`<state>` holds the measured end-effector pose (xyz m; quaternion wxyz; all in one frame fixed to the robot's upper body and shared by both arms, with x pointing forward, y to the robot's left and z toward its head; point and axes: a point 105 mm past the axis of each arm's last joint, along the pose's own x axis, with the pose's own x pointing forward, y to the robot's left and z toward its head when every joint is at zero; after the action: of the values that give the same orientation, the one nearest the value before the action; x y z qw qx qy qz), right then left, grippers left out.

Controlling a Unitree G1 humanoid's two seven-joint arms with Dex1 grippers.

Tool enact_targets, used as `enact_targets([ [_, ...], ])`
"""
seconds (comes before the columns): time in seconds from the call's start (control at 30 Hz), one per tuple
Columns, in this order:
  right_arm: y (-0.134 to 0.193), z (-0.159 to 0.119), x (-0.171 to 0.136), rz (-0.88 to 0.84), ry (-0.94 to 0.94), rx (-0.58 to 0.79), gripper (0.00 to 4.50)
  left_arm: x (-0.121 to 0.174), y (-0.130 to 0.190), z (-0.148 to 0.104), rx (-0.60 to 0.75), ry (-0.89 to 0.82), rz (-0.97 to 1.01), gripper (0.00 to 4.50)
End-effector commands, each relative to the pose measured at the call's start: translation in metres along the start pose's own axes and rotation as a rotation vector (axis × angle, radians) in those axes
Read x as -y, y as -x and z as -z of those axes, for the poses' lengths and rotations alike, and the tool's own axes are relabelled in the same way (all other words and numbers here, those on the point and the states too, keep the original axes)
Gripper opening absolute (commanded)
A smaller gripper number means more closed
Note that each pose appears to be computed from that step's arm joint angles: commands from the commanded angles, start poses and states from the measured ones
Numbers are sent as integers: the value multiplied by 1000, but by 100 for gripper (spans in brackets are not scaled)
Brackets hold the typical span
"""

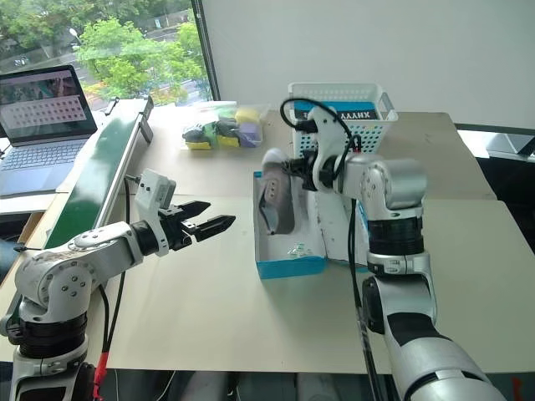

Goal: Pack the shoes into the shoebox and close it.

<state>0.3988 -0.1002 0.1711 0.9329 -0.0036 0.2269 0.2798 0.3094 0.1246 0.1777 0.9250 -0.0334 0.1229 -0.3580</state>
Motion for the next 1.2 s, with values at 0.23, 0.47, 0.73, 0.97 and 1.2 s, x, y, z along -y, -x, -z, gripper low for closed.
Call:
enact_targets([
  [0.23, -1, 16, 31, 175, 365, -113, 23, 1, -3, -9, 41, -33, 14, 450],
  [0.47, -9, 18, 38, 242, 524, -172, 23, 3, -5, -8, 41, -38, 20, 450],
  [0.73, -8, -7, 14, 182, 534, -98, 317, 3, -5, -8, 40, -42, 20, 450],
  [0.97, 13, -81, -20, 214, 734, 100, 448, -6, -1, -9, 34, -51, -15, 450],
  [1.2, 52, -118, -106, -349, 546, 404, 448, -60, 16, -14, 61, -62, -337, 450],
])
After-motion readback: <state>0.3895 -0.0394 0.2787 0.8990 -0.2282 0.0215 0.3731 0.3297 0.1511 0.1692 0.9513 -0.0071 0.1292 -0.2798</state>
